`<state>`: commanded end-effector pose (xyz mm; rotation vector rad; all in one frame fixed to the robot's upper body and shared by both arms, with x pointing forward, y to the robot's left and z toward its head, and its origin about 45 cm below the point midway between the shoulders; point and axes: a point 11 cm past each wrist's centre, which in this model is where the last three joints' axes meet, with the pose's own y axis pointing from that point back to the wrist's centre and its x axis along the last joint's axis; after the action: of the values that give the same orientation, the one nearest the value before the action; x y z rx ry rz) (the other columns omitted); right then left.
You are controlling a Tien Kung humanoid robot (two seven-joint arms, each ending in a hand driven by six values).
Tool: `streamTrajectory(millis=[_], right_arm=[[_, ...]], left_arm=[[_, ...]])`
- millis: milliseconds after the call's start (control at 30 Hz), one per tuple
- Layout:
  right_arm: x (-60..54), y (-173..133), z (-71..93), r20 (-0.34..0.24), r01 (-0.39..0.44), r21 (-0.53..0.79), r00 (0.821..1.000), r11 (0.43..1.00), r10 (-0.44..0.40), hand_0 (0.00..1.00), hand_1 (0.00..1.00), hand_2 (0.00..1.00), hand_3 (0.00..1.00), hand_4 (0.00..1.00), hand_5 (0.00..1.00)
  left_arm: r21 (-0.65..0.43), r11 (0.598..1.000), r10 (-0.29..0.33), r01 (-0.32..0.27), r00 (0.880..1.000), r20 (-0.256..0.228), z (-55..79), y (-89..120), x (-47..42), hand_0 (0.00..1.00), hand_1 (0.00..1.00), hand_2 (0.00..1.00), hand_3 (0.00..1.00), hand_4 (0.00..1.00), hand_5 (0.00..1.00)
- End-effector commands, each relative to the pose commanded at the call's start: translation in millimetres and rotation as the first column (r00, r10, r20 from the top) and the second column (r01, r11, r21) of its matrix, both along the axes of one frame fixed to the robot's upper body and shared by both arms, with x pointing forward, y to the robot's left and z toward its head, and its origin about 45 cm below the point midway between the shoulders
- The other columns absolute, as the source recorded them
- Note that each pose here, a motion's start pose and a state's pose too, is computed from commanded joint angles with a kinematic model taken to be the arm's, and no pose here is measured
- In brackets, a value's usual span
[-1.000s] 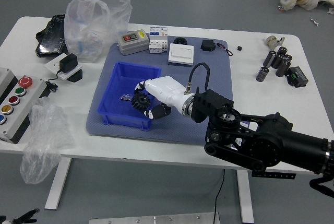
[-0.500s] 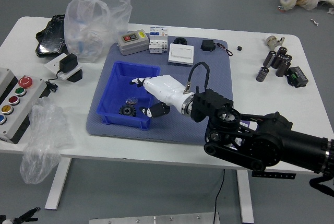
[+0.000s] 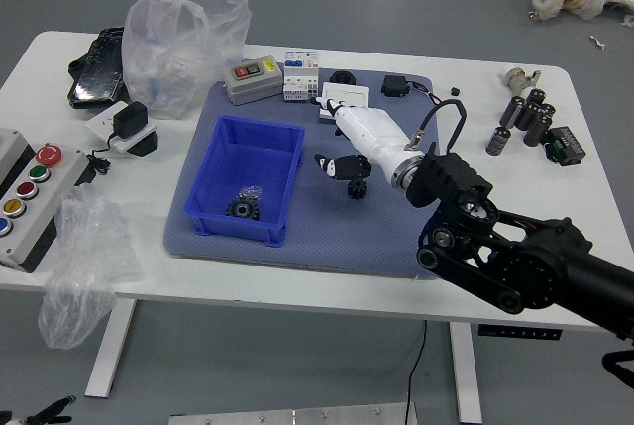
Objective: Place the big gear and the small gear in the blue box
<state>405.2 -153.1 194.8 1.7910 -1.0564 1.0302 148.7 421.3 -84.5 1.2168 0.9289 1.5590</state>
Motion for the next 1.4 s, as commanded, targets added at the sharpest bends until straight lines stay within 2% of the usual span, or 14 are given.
streamTrajectory(millis=[100, 267, 300, 333, 467, 500, 667, 700, 867, 900, 1067, 1100, 1267, 1400], right_arm=[[-2.5, -13, -15.8, -0.046, 0.028, -0.022, 0.999, 0.999, -0.029, 0.387, 0.583, 0.848, 0.916, 0.674, 0.199], [-4.7, -24, -34.4, -0.090, 0.048, -0.056, 0.995, 0.997, -0.053, 0.387, 0.583, 0.848, 0.916, 0.674, 0.199], [-5.1, -26, -37.5, -0.099, 0.051, -0.060, 0.994, 0.997, -0.057, 0.378, 0.559, 0.788, 0.894, 0.691, 0.202], [-5.4, -27, -40.4, -0.107, 0.053, -0.064, 0.992, 0.997, -0.060, 0.378, 0.559, 0.788, 0.894, 0.691, 0.202], [-7.7, -30, -49.8, -0.136, 0.057, -0.075, 0.988, 0.996, -0.067, 0.378, 0.559, 0.788, 0.894, 0.691, 0.202], [-8.2, -29, -51.2, -0.140, 0.057, -0.077, 0.988, 0.995, -0.067, 0.377, 0.522, 0.684, 0.825, 0.692, 0.228], [-11.3, -27, -58.1, -0.161, 0.052, -0.084, 0.985, 0.995, -0.065, 0.377, 0.522, 0.684, 0.825, 0.692, 0.228], [-11.6, -27, -59.0, -0.162, 0.051, -0.086, 0.985, 0.995, -0.065, 0.353, 0.480, 0.541, 0.679, 0.629, 0.182], [-12.0, -26, -60.6, -0.156, 0.057, -0.087, 0.985, 0.995, -0.070, 0.353, 0.480, 0.541, 0.679, 0.629, 0.182], [-11.9, -27, -60.7, -0.153, 0.060, -0.087, 0.986, 0.994, -0.072, 0.340, 0.455, 0.466, 0.610, 0.606, 0.135], [-11.4, -27, -60.6, -0.139, 0.067, -0.080, 0.987, 0.995, -0.077, 0.340, 0.455, 0.466, 0.610, 0.606, 0.135], [-11.3, -27, -60.5, -0.137, 0.067, -0.078, 0.988, 0.995, -0.078, 0.326, 0.440, 0.427, 0.502, 0.622, 0.176], [-9.9, -27, -57.7, -0.122, 0.069, -0.068, 0.989, 0.995, -0.077, 0.326, 0.440, 0.427, 0.502, 0.622, 0.176], [-6.1, -26, -46.3, -0.091, 0.068, -0.051, 0.993, 0.996, -0.073, 0.323, 0.438, 0.418, 0.482, 0.638, 0.191]], left_arm=[[0.000, 1.000, 0.001, -0.001, 1.000, -0.001, -0.1, 0, -0.2, 0.655, 0.477, 0.515, 0.724, 0.737, 0.669], [0.000, 1.000, 0.001, -0.001, 1.000, -0.001, -0.1, 0, -0.4, 0.655, 0.477, 0.515, 0.724, 0.737, 0.669], [0.000, 1.000, 0.001, -0.001, 1.000, -0.001, 0.0, 0, -0.2, 0.655, 0.477, 0.515, 0.724, 0.739, 0.674], [0.001, 1.000, 0.001, -0.001, 1.000, 0.000, 0.1, 0, 0.1, 0.655, 0.477, 0.515, 0.724, 0.739, 0.674], [0.001, 1.000, 0.000, 0.000, 1.000, 0.000, 0.1, 0, 0.3, 0.655, 0.477, 0.515, 0.724, 0.739, 0.674], [0.000, 1.000, 0.000, 0.000, 1.000, 0.000, 0.1, 0, 0.3, 0.655, 0.477, 0.515, 0.724, 0.739, 0.677], [0.000, 1.000, -0.002, 0.002, 1.000, 0.000, 0.1, 0, 0.4, 0.655, 0.477, 0.515, 0.724, 0.739, 0.677], [0.000, 1.000, -0.002, 0.002, 1.000, 0.001, 0.1, 0, 0.6, 0.655, 0.477, 0.515, 0.724, 0.738, 0.678], [0.000, 1.000, -0.003, 0.003, 1.000, 0.002, 0.2, 0, 1.0, 0.655, 0.477, 0.515, 0.724, 0.738, 0.678], [0.000, 1.000, -0.003, 0.003, 1.000, 0.002, 0.2, 0, 1.1, 0.654, 0.477, 0.515, 0.724, 0.738, 0.678], [0.001, 1.000, -0.004, 0.004, 1.000, 0.003, 0.5, 0, 1.6, 0.654, 0.477, 0.515, 0.724, 0.738, 0.678], [0.001, 1.000, -0.004, 0.004, 1.000, 0.004, 0.5, 0, 1.7, 0.655, 0.477, 0.515, 0.724, 0.739, 0.679], [0.001, 1.000, -0.004, 0.004, 1.000, 0.004, 0.4, 0, 1.7, 0.655, 0.477, 0.515, 0.724, 0.739, 0.679], [0.001, 1.000, -0.003, 0.003, 1.000, 0.004, 0.3, 0, 1.2, 0.655, 0.477, 0.515, 0.724, 0.738, 0.680]])
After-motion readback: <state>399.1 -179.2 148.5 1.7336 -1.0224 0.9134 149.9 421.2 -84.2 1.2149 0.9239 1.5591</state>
